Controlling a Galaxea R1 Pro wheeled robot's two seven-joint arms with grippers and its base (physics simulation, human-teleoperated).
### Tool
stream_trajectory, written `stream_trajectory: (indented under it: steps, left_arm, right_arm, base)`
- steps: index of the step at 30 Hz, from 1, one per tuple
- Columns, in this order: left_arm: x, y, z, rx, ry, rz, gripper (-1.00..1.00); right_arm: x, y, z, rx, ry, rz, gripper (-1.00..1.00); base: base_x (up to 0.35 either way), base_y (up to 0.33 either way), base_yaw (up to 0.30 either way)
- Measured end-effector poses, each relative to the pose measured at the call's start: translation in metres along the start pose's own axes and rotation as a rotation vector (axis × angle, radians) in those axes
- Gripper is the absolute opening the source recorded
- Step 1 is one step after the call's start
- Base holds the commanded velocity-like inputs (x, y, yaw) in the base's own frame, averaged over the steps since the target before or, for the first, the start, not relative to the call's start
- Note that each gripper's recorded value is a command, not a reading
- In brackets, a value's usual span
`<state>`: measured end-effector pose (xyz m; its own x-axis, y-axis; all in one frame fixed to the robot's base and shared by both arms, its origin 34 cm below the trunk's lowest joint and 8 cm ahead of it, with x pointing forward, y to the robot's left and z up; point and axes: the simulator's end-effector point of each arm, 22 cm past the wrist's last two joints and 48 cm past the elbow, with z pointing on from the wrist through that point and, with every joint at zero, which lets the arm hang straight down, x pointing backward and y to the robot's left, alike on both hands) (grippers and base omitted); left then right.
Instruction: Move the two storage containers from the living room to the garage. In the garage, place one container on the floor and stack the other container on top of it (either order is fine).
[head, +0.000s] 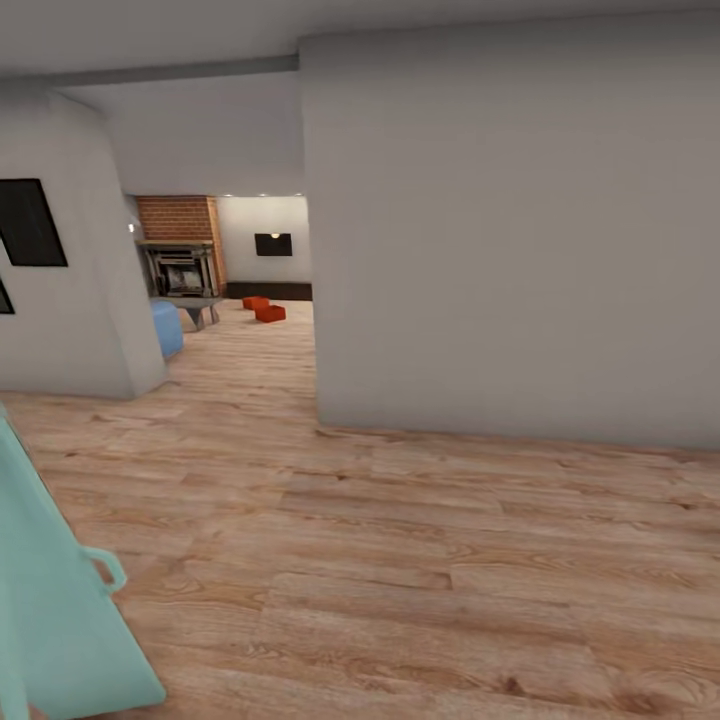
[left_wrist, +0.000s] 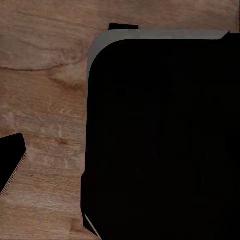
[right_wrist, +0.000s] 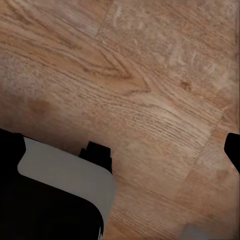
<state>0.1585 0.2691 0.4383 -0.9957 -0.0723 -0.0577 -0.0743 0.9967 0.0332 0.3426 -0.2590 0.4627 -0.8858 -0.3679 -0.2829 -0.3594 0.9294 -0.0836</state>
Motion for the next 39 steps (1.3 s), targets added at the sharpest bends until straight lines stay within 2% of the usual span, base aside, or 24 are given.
stream_trajectory:
  steps: [39]
  left_arm:
    - [-0.0002, 0.0000, 0.0000, 0.000, 0.000, 0.000, 1.00]
  right_arm:
    - [0.0000, 0.0000, 0.0000, 0.000, 0.000, 0.000, 1.00]
  base:
    - [0.324, 0.000, 0.000]
